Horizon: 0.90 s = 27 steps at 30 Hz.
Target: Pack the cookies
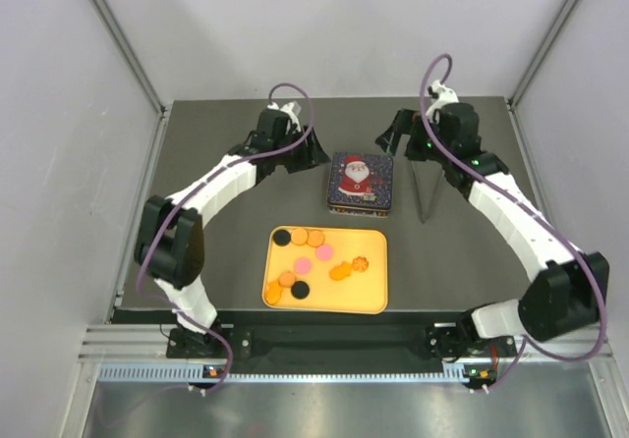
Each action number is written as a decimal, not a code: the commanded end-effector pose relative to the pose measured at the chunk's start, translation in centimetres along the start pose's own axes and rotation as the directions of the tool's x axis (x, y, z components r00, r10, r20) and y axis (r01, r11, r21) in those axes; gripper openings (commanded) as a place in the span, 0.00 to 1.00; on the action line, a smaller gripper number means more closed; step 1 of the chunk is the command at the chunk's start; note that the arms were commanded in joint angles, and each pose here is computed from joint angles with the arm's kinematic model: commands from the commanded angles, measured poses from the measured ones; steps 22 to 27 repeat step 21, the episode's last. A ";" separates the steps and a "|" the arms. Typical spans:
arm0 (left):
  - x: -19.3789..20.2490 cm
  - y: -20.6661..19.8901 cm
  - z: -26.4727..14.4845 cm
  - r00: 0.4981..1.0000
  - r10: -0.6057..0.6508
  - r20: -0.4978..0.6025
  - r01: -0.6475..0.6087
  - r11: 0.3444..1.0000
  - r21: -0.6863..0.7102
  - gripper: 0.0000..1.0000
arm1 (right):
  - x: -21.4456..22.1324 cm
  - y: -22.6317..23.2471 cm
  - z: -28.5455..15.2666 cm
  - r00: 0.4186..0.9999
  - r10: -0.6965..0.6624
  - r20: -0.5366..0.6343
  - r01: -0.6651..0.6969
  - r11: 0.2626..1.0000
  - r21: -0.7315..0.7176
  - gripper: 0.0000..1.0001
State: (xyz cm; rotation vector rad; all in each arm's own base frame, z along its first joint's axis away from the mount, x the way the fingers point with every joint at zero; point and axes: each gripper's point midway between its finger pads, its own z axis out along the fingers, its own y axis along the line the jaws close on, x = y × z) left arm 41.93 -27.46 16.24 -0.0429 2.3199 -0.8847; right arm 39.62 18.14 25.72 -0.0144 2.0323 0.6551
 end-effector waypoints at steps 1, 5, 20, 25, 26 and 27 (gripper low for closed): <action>-0.8 -0.4 -4.8 0.995 0.051 0.084 -0.048 0.998 -0.034 0.61 | -1.5 0.1 -3.4 0.996 -0.006 0.093 0.007 1.000 -0.011 1.00; 1.1 0.7 -7.6 0.995 0.050 0.088 -0.045 0.997 -0.059 0.61 | 0.6 -1.8 -5.7 0.995 -0.011 0.096 0.007 0.999 0.037 1.00; 3.2 2.1 -14.2 0.975 0.171 0.140 -0.156 0.981 -0.113 0.63 | 4.2 -5.1 -9.7 0.991 -0.019 0.131 -0.002 0.987 0.159 1.00; 3.2 2.0 -14.4 0.974 0.178 0.144 -0.163 0.980 -0.112 0.63 | 4.0 -5.2 -9.8 0.990 -0.021 0.138 -0.003 0.986 0.165 1.00; 3.2 2.0 -14.4 0.974 0.178 0.144 -0.163 0.980 -0.112 0.63 | 4.0 -5.2 -9.8 0.990 -0.021 0.138 -0.003 0.986 0.165 1.00; 3.2 2.0 -14.4 0.974 0.178 0.144 -0.163 0.980 -0.112 0.63 | 4.0 -5.2 -9.8 0.990 -0.021 0.138 -0.003 0.986 0.165 1.00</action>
